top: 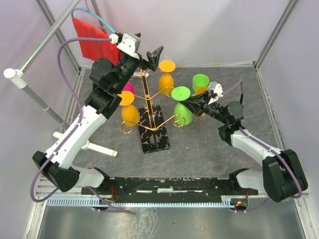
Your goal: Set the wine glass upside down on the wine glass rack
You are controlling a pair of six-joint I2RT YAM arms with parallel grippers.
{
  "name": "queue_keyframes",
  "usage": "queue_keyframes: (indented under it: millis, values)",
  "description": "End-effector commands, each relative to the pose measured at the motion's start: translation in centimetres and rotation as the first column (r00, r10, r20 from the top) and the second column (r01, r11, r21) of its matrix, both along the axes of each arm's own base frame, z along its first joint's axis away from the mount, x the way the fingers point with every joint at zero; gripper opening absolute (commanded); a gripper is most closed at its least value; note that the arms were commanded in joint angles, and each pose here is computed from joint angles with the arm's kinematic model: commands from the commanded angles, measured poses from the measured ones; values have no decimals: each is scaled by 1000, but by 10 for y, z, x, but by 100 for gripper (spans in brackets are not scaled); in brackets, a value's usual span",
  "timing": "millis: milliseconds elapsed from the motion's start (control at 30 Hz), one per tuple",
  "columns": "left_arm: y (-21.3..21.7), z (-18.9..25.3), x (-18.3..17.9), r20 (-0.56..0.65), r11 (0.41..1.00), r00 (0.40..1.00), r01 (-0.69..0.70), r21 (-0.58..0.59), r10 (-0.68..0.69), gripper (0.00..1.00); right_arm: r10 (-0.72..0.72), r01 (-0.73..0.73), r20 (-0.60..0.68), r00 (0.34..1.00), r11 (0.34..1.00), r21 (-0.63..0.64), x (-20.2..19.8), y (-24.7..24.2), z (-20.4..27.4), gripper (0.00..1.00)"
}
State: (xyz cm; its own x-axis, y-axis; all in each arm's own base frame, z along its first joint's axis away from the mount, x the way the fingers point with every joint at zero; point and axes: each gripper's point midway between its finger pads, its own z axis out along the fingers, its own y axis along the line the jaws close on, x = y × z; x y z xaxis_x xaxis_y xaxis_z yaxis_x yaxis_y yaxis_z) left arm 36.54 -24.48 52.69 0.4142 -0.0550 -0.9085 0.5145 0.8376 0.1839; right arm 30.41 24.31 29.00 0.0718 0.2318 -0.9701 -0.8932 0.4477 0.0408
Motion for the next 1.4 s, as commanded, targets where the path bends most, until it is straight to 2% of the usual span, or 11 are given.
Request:
queue_keyframes:
  millis: [0,500,1033,1367]
  values:
    - [12,16,-2,51,999,998,-41,-11,41,99,33,-35,83,996,999,16,-10,8,9,1]
    - [17,13,0,45,997,996,-72,-8,72,99,-3,-8,101,995,995,101,9,32,3,1]
    - [17,3,4,32,996,996,-83,19,83,99,-26,9,122,992,990,138,30,55,12,1]
    - [18,0,5,36,995,995,-97,35,95,99,-171,158,86,981,977,140,60,47,-1,1]
